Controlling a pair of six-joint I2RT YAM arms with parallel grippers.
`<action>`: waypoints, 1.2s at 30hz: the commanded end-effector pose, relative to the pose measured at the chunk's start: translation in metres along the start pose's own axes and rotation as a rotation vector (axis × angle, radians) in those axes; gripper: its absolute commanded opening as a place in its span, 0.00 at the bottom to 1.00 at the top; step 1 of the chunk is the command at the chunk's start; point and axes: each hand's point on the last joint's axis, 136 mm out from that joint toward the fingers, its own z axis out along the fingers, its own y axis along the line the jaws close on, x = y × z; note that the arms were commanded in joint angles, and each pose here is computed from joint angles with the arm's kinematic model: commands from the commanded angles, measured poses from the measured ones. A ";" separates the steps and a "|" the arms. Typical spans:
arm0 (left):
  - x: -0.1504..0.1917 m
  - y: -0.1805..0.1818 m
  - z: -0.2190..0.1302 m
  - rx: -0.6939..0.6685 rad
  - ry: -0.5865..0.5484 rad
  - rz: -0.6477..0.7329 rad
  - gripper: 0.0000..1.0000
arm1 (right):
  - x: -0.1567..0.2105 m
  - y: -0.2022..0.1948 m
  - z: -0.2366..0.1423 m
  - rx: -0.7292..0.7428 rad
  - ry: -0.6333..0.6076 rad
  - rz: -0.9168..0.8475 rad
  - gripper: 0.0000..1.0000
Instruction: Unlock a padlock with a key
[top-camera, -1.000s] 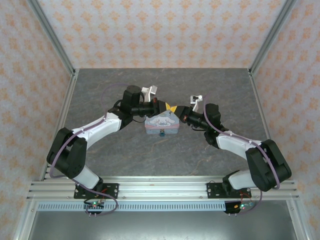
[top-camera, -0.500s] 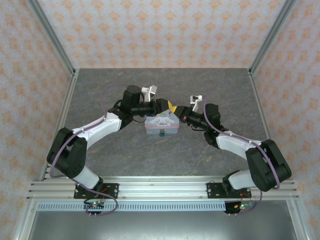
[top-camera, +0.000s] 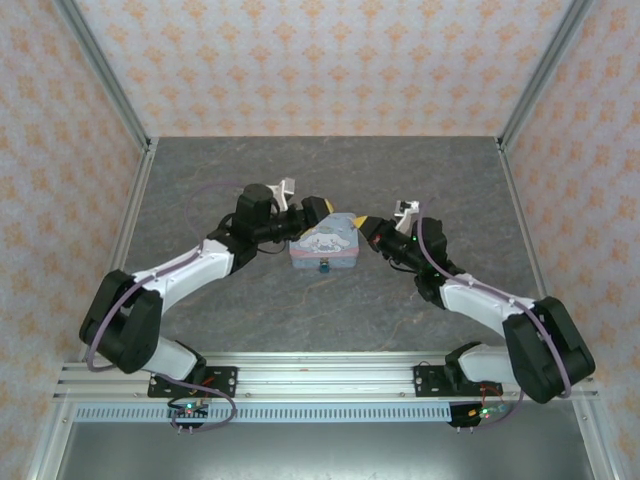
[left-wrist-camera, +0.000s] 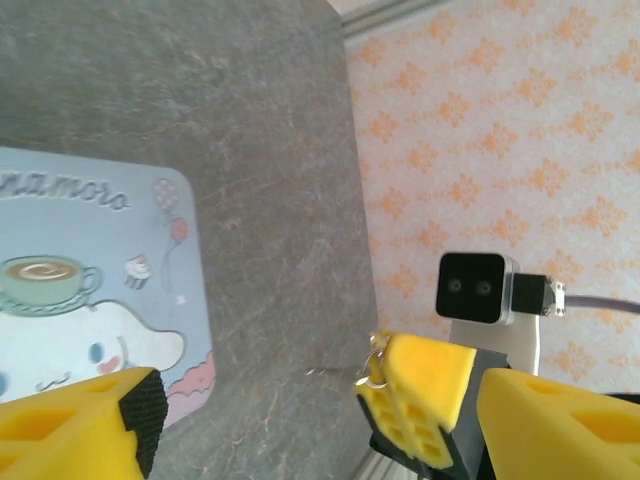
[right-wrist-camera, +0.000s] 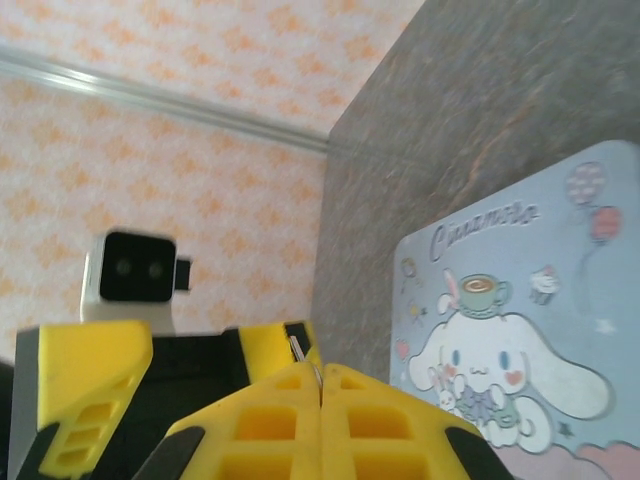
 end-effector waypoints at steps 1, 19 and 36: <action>0.010 0.017 -0.017 -0.090 -0.035 0.039 0.84 | -0.010 -0.013 -0.010 0.069 -0.103 0.054 0.00; 0.109 0.129 -0.020 -0.407 0.067 0.287 0.71 | -0.015 -0.028 0.028 0.134 -0.113 0.089 0.00; 0.093 0.133 0.026 -0.405 0.022 0.417 0.60 | -0.015 -0.032 0.070 0.076 -0.059 0.108 0.00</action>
